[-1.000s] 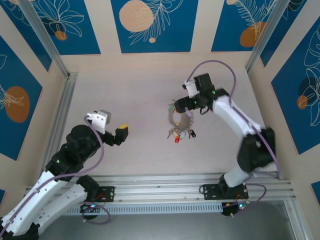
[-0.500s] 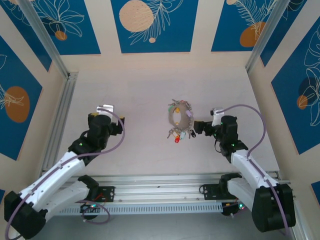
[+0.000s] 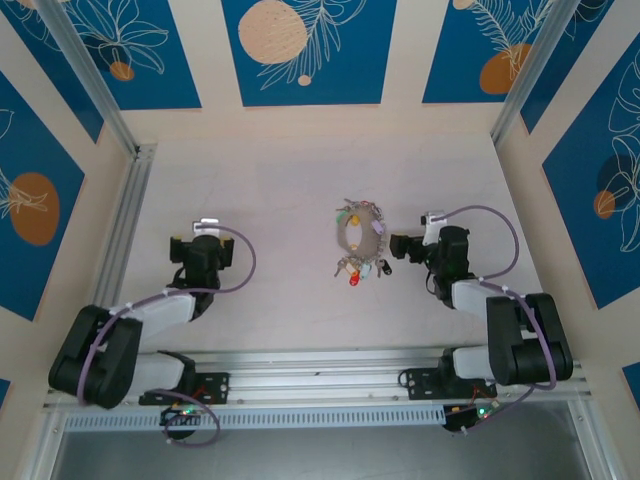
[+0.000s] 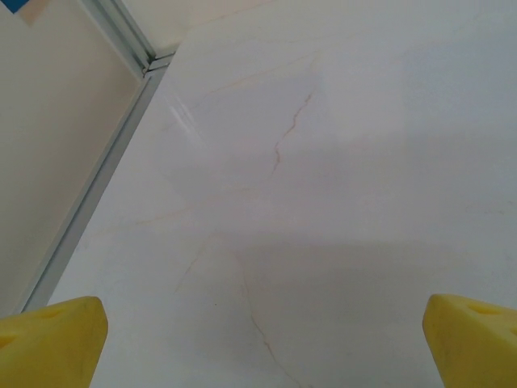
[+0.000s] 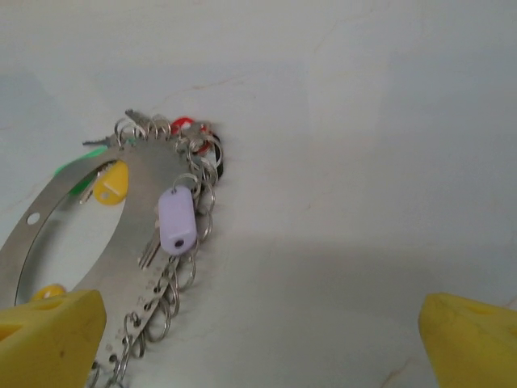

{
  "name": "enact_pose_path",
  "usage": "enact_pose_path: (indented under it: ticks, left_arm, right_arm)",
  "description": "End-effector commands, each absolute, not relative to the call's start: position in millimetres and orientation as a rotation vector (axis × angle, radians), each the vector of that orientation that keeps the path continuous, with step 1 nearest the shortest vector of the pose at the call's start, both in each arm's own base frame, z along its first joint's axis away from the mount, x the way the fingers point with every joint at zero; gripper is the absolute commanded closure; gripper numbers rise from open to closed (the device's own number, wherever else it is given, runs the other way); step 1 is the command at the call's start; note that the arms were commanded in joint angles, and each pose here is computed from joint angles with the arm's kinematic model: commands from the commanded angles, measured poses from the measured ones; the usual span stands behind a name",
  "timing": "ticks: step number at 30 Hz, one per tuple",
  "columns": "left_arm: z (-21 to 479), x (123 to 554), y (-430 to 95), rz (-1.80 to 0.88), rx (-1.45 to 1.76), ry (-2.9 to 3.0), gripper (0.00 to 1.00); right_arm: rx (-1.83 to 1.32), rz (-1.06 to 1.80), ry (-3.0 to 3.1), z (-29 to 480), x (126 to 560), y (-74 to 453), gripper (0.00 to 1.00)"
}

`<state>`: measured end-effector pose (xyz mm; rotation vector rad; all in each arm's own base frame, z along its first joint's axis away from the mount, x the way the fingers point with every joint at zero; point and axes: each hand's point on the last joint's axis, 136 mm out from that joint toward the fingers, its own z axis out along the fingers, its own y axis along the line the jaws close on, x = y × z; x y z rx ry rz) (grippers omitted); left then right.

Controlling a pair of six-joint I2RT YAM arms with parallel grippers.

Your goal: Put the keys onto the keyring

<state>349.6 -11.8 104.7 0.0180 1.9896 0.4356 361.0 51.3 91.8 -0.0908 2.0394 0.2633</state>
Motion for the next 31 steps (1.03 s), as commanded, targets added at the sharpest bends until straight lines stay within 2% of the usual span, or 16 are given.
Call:
enact_pose_path:
  ticks: [1, 10, 31]
  left_arm:
    - [132, 372, -13, 0.359, -0.01, 1.808, 0.0]
    - [93, 393, -4, 0.183, -0.001, 1.883, 0.0]
    - [94, 394, -8, 0.145, 0.021, 1.888, 0.0]
  right_arm:
    - [-0.14, 0.176, 1.877, 121, 377, 47, 0.01]
    - [-0.047, 0.233, 1.953, 94, 397, 30, 0.01]
    - [-0.047, 0.226, 1.958, 94, 396, 30, 0.01]
